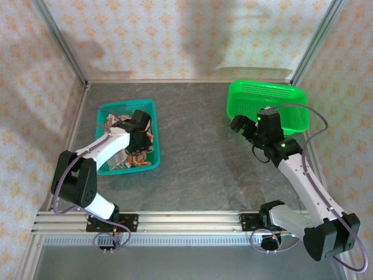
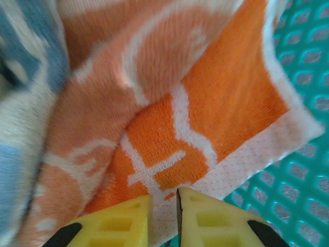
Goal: Fold and stack the towels
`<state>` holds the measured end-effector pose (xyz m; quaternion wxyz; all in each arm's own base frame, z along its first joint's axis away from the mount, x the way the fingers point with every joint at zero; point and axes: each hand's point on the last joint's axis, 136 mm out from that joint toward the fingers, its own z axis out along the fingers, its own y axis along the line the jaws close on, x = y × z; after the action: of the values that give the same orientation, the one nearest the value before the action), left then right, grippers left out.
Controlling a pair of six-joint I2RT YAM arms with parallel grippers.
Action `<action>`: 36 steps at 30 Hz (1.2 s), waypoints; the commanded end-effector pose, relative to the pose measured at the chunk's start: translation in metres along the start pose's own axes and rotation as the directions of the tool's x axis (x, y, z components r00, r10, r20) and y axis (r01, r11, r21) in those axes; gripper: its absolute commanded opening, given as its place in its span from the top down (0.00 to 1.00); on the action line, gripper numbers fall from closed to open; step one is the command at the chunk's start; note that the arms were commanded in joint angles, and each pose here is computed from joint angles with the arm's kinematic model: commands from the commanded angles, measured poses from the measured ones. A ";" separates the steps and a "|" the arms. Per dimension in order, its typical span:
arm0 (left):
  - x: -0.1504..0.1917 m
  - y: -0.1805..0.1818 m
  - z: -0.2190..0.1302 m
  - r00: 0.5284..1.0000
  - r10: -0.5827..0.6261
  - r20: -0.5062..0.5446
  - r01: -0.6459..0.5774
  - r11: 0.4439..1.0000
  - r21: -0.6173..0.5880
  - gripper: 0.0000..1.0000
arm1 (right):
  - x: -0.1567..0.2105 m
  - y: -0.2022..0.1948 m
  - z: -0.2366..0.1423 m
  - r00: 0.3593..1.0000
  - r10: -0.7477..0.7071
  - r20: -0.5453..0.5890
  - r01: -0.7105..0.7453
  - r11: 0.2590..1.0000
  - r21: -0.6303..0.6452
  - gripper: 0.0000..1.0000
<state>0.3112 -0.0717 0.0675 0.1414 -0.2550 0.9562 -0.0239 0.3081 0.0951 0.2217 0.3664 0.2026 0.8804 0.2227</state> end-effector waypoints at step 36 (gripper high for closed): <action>-0.117 0.120 -0.086 0.960 -0.165 0.224 0.184 0.981 -0.066 0.45 | 0.011 0.051 -0.005 0.996 -0.085 0.028 0.088 0.990 -0.115 0.01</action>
<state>0.3312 0.0712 0.1721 0.2523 -0.3367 0.9071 0.0138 0.3035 0.1341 0.2247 0.3644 0.1528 0.8869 0.2392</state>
